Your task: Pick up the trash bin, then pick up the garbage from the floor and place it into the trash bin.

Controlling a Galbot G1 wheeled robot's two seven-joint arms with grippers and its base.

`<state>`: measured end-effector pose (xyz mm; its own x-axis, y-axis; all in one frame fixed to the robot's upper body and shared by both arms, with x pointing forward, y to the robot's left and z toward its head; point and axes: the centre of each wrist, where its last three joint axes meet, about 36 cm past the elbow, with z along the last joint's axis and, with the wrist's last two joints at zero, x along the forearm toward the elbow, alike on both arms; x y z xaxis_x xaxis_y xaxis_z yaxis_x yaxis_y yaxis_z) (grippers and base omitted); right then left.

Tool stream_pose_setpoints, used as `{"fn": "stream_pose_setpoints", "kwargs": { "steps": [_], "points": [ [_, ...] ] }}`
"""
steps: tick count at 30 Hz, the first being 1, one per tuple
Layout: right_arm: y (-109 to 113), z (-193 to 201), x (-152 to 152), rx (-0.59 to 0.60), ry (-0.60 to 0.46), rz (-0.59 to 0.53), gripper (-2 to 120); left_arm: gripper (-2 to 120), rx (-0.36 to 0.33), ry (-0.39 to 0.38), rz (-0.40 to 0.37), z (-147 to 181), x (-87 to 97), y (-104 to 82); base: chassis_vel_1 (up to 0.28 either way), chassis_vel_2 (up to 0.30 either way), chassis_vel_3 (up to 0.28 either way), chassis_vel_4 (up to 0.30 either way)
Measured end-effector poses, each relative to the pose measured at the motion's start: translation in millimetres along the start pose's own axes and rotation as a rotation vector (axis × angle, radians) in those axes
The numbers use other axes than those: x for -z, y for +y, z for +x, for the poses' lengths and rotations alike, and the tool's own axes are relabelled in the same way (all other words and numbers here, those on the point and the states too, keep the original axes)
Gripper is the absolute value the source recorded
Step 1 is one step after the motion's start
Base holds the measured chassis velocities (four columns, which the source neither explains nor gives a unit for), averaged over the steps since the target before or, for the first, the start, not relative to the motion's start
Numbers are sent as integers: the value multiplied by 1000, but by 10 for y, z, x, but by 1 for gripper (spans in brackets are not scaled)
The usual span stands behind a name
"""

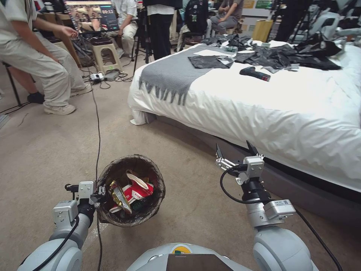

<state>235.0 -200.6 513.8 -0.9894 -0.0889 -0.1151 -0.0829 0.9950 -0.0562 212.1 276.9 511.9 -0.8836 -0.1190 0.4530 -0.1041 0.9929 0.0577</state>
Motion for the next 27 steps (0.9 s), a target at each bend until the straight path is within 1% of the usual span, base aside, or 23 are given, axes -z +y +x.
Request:
{"fn": "stream_pose_setpoints", "kwargs": {
  "steps": [27],
  "points": [
    [10,-12,7,-7,1,-5,100,3,-1,-5,4,-4,7,3,74,80,75,75]
  ]
}}
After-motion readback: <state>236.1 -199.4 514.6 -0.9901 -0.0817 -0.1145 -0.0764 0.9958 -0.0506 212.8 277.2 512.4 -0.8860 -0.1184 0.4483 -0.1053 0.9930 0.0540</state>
